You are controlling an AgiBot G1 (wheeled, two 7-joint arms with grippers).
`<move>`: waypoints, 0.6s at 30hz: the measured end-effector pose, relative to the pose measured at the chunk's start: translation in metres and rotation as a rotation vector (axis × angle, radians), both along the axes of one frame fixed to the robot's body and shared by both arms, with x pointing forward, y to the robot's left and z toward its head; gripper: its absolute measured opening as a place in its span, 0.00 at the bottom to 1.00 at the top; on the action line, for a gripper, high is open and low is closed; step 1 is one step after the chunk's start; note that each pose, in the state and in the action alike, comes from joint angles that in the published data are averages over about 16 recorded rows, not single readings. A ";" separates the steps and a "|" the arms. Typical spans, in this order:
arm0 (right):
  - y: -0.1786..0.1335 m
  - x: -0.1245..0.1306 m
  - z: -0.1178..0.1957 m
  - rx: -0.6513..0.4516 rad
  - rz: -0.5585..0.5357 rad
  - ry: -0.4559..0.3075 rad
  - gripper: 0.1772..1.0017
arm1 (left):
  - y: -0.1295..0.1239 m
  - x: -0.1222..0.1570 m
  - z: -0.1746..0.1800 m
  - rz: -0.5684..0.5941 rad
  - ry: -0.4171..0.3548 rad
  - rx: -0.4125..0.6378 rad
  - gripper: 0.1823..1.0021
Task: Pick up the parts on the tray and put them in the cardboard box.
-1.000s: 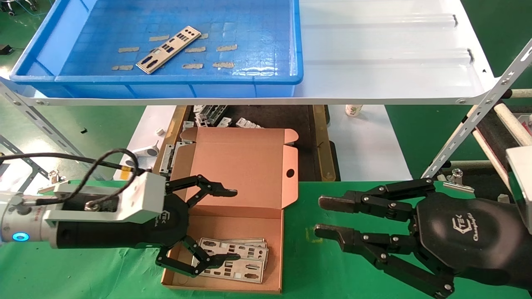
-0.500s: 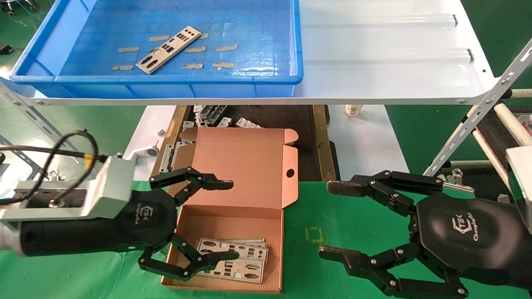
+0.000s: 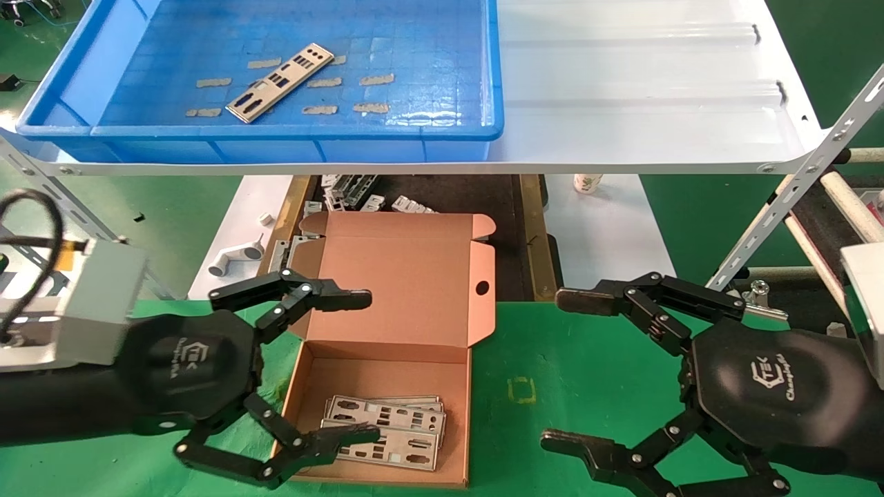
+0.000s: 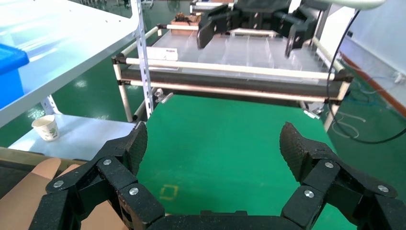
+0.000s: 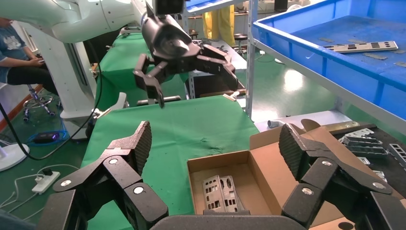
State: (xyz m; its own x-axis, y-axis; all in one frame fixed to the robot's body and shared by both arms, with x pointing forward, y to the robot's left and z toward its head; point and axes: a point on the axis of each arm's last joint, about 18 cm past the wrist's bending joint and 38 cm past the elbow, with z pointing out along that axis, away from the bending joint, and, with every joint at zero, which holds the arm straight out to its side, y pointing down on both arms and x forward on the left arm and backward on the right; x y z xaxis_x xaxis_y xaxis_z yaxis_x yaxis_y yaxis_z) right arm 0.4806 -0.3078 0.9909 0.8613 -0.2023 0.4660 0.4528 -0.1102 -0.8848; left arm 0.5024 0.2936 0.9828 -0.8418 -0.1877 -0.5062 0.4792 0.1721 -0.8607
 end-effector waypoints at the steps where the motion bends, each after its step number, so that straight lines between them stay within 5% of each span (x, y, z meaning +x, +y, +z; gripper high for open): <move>1: 0.000 0.000 0.000 0.000 0.000 0.000 0.90 | 0.001 -0.002 0.001 -0.004 0.002 -0.005 1.00; 18: 0.000 0.000 0.000 0.001 0.000 0.000 1.00 | 0.007 -0.031 0.010 -0.045 0.023 -0.051 1.00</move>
